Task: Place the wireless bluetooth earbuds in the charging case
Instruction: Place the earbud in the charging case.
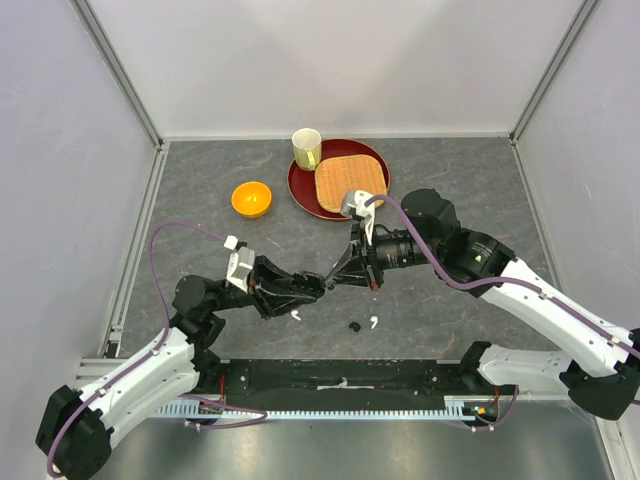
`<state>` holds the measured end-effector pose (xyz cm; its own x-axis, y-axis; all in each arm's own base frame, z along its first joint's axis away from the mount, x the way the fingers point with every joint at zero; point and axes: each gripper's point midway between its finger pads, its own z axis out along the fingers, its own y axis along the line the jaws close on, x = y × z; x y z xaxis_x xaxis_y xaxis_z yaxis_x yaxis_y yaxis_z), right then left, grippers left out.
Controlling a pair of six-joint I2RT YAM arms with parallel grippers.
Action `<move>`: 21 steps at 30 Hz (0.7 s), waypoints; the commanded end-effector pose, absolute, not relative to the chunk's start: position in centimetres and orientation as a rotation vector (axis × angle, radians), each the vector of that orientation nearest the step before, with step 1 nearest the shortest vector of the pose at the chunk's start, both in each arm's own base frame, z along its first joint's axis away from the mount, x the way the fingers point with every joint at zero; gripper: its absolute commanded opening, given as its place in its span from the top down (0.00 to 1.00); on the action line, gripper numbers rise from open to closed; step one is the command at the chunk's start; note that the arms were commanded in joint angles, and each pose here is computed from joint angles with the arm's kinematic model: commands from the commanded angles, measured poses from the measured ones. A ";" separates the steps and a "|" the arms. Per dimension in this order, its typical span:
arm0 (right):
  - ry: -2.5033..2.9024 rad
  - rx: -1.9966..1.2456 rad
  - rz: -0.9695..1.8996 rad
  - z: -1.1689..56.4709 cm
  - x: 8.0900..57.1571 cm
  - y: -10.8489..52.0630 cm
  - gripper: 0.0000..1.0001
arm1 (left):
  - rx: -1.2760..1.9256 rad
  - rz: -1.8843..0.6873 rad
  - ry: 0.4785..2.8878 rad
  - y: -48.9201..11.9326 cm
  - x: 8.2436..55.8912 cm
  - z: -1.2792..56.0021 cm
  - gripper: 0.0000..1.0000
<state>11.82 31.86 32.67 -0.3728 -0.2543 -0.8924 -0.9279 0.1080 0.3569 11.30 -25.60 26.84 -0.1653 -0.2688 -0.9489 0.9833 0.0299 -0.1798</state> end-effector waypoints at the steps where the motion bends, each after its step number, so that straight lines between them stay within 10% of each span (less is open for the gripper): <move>1: 1.630 -1.185 1.289 34.8 11.9 32.6 1.00 | 0.906 -1.437 1.080 -25.6 10.5 29.1 0.98; 21: 1.652 -1.215 1.267 32.6 12.2 34.1 1.00 | 0.937 -1.467 1.056 -25.8 10.0 29.4 0.98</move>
